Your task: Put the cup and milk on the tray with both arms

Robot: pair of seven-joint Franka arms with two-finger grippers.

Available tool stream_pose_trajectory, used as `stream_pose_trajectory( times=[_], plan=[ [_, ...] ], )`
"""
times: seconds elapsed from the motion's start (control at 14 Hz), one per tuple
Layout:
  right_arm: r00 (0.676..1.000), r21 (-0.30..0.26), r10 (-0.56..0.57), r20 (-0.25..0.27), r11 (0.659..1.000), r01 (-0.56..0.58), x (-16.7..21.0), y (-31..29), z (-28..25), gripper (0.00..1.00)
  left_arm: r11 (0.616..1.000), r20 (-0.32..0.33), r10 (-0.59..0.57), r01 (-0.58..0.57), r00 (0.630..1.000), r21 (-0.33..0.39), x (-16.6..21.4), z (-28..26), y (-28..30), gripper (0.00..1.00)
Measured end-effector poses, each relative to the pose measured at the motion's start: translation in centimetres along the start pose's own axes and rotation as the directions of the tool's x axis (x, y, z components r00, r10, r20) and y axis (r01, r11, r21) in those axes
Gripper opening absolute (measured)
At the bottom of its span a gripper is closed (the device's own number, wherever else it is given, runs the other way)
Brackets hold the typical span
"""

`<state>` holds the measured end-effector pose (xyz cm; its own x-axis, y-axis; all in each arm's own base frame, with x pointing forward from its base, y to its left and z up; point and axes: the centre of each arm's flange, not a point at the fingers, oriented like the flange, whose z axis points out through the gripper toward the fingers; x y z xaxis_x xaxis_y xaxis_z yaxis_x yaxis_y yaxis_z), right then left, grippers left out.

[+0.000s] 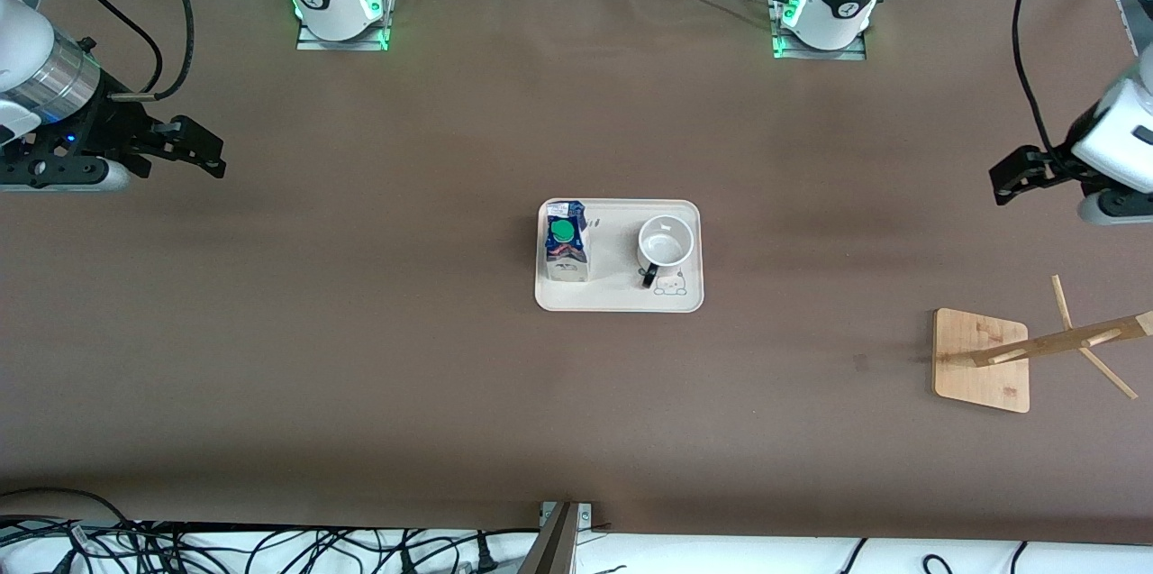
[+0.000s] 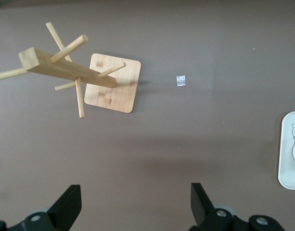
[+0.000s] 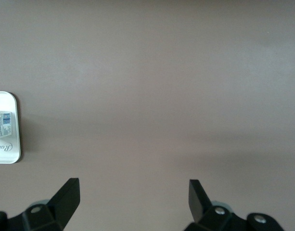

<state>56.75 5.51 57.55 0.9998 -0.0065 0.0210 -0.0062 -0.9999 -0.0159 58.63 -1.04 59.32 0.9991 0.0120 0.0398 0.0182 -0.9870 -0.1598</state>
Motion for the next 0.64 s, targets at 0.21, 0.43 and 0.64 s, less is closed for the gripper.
stream_pose_trajectory(
  times=[0.21,0.43,0.64],
  plan=[
    [1.0,0.0,0.0,0.0,1.0,0.0,0.0,0.0,0.0,1.0,0.999,0.019,-0.016,0.017,1.0,-0.038,-0.9,-0.7,-1.8,1.0],
    [1.0,0.0,0.0,0.0,1.0,0.0,0.0,0.0,0.0,1.0,0.977,0.085,-0.052,0.068,0.995,-0.202,-2.0,-0.7,-3.2,1.0],
    [1.0,0.0,0.0,0.0,1.0,0.0,0.0,0.0,0.0,1.0,0.968,0.089,-0.068,0.087,0.994,-0.236,-2.1,-0.7,-4.1,1.0]
  ],
)
